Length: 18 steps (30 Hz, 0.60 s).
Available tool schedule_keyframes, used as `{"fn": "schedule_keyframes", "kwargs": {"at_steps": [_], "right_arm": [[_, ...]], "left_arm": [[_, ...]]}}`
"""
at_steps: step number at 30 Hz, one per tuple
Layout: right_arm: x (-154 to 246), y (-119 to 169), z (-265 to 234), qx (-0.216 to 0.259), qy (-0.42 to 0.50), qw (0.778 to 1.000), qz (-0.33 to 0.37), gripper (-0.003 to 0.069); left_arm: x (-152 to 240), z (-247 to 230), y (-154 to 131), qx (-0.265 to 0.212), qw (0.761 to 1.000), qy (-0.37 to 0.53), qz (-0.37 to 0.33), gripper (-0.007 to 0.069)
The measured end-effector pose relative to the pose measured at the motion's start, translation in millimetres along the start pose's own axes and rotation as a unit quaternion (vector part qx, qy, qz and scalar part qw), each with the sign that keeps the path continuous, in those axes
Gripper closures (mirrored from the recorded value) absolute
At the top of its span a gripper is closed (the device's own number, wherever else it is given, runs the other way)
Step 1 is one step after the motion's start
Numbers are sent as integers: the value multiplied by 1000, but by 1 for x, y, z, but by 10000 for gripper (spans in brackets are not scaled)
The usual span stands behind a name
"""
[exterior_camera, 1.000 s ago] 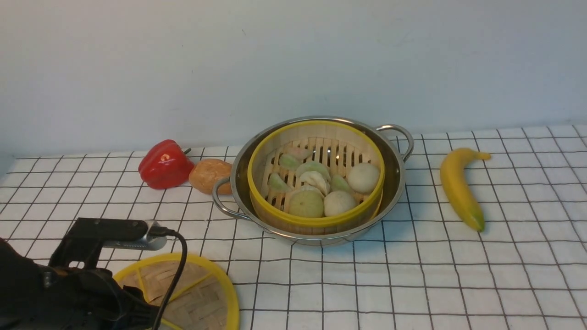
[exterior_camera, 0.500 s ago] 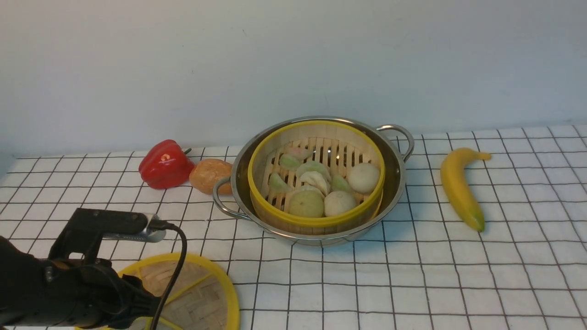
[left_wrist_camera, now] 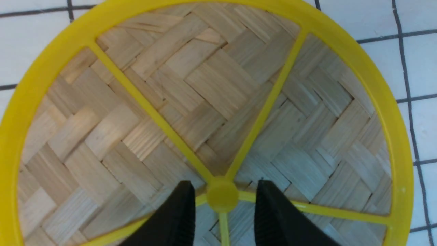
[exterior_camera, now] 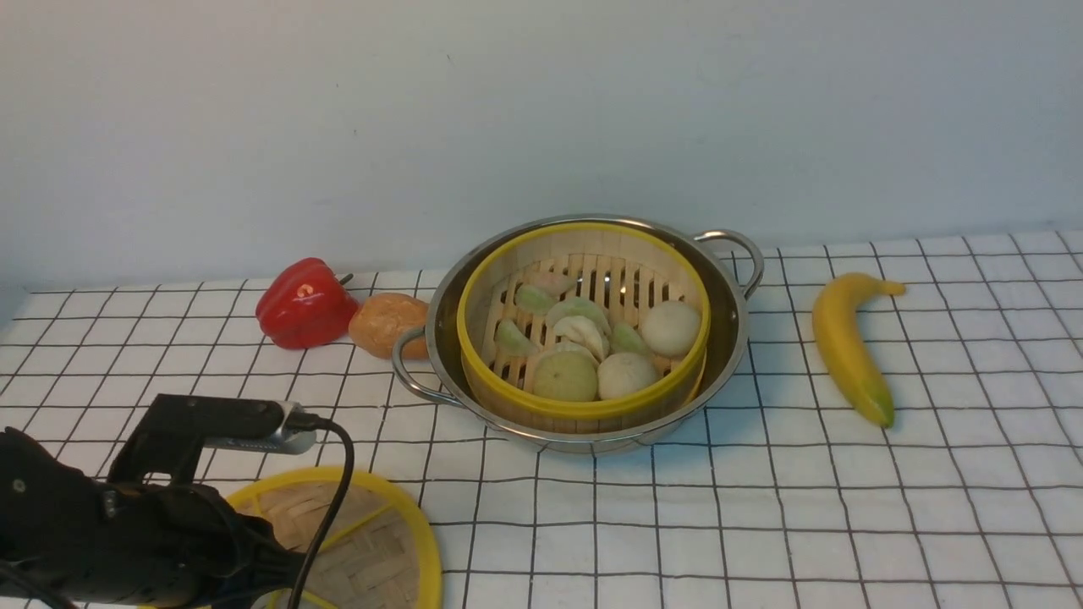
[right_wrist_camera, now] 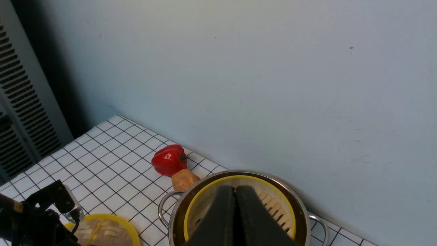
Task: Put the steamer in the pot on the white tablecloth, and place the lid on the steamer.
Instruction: 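Grasp the bamboo steamer lid lying on the table by its centre knob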
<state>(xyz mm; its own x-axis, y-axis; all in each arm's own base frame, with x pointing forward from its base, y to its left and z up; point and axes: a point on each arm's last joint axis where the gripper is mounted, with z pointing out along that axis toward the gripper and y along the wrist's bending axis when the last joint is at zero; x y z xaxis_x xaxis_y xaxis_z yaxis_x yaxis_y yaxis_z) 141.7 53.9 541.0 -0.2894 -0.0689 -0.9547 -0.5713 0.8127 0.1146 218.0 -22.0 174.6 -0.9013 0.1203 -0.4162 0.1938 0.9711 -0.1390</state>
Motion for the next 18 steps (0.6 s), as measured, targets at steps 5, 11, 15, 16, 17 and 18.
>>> {"fn": "schedule_keyframes", "kwargs": {"at_steps": [5,11,15,16,17,18], "right_arm": [[0,1,0,-1,-1,1000,0,664],[0,0,0,-1,-1,1000,1,659],[0,1,0,-2,-1,1000,1,658],[0,1,0,-2,-1,1000,1,657],[0,1,0,-3,-1,1000,1,657],[0,1,0,-3,-1,1000,1,657]], "left_arm": [[1,9,2,1,1000,14,0,382],[0,13,4,-6,1000,11,-1,409],[-4,12,4,-4,1000,9,0,487],[-4,12,4,-4,1000,9,0,491],[-7,11,4,-3,1000,7,1,508],[-7,11,4,-3,1000,6,1,508]]}}
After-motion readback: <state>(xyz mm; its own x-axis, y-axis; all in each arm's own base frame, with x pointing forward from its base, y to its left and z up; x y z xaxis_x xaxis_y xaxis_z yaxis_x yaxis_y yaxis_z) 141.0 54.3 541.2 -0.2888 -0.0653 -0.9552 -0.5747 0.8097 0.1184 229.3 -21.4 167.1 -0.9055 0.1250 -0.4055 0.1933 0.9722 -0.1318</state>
